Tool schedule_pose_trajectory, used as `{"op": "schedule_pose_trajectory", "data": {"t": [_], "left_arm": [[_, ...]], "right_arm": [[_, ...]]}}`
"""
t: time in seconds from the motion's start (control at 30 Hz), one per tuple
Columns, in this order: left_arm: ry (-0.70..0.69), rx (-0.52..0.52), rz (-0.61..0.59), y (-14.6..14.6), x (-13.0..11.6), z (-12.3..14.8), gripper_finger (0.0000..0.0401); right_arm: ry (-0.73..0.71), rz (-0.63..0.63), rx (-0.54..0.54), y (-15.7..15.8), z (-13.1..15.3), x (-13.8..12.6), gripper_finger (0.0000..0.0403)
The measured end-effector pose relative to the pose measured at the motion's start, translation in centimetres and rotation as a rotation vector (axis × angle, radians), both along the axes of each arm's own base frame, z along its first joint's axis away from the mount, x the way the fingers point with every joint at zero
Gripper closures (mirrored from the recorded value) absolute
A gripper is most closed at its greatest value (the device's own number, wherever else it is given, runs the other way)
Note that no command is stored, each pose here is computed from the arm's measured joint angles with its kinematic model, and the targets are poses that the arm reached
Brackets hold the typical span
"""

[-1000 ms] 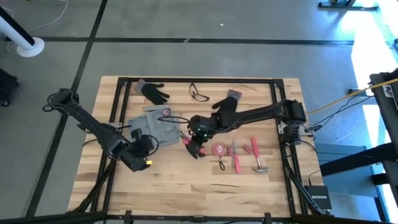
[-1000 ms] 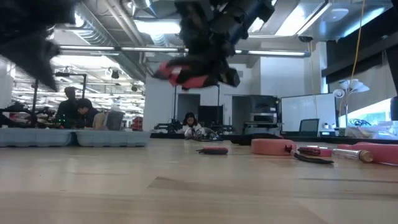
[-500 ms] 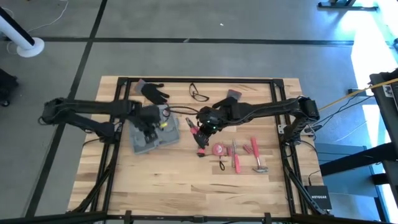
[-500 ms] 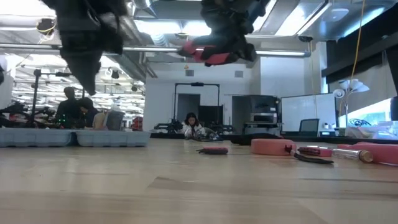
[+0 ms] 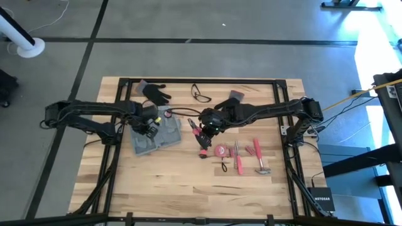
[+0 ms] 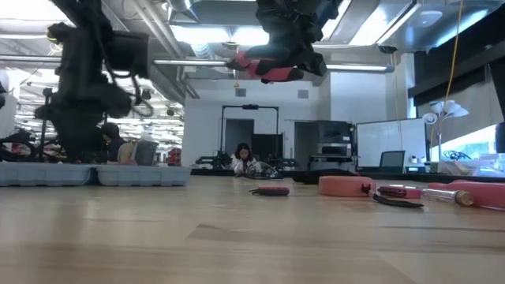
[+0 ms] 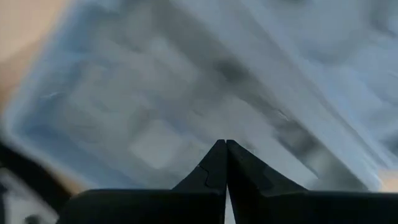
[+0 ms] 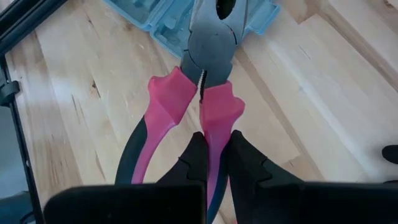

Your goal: Prefit tool cases

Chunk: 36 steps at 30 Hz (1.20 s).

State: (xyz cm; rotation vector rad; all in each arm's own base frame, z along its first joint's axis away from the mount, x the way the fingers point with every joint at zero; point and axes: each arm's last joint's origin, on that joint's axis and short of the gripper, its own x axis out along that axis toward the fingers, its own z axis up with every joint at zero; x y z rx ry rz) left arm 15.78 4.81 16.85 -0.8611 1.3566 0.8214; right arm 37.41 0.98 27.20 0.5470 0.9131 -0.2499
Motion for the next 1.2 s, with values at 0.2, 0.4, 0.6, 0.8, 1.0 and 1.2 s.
{"op": "schedule_pose_trajectory", "data": {"t": [0.2, 0.4, 0.6, 0.8, 1.0, 1.2], "left_arm": [[-0.04, 0.152, 0.108, 0.2, 0.4, -0.3, 0.0401], [-0.041, 0.183, 0.192, 0.3, 0.6, -1.9, 0.0401], [-0.084, 0.195, 0.231, 0.3, 0.8, -3.4, 0.0401], [-0.168, 0.283, -0.099, 0.8, 2.0, -3.5, 0.0401], [-0.192, 0.345, -0.53, -0.3, 3.0, -3.4, 0.0401], [-0.321, 0.333, -0.934, -3.3, 4.4, -3.1, 0.0401]], "right_arm": [[0.001, 0.003, -0.002, 0.0, 0.0, 0.0, 0.0376], [0.001, 0.003, -0.002, 0.0, 0.0, 0.0, 0.0376], [0.001, -0.007, 0.006, 0.0, 0.0, 0.0, 0.0377], [0.001, -0.018, 0.013, 0.0, 0.0, 0.0, 0.0377], [0.001, -0.019, 0.013, 0.0, 0.0, 0.0, 0.0377], [0.001, -0.028, 0.006, 0.0, 0.0, 0.0, 0.0377]]}}
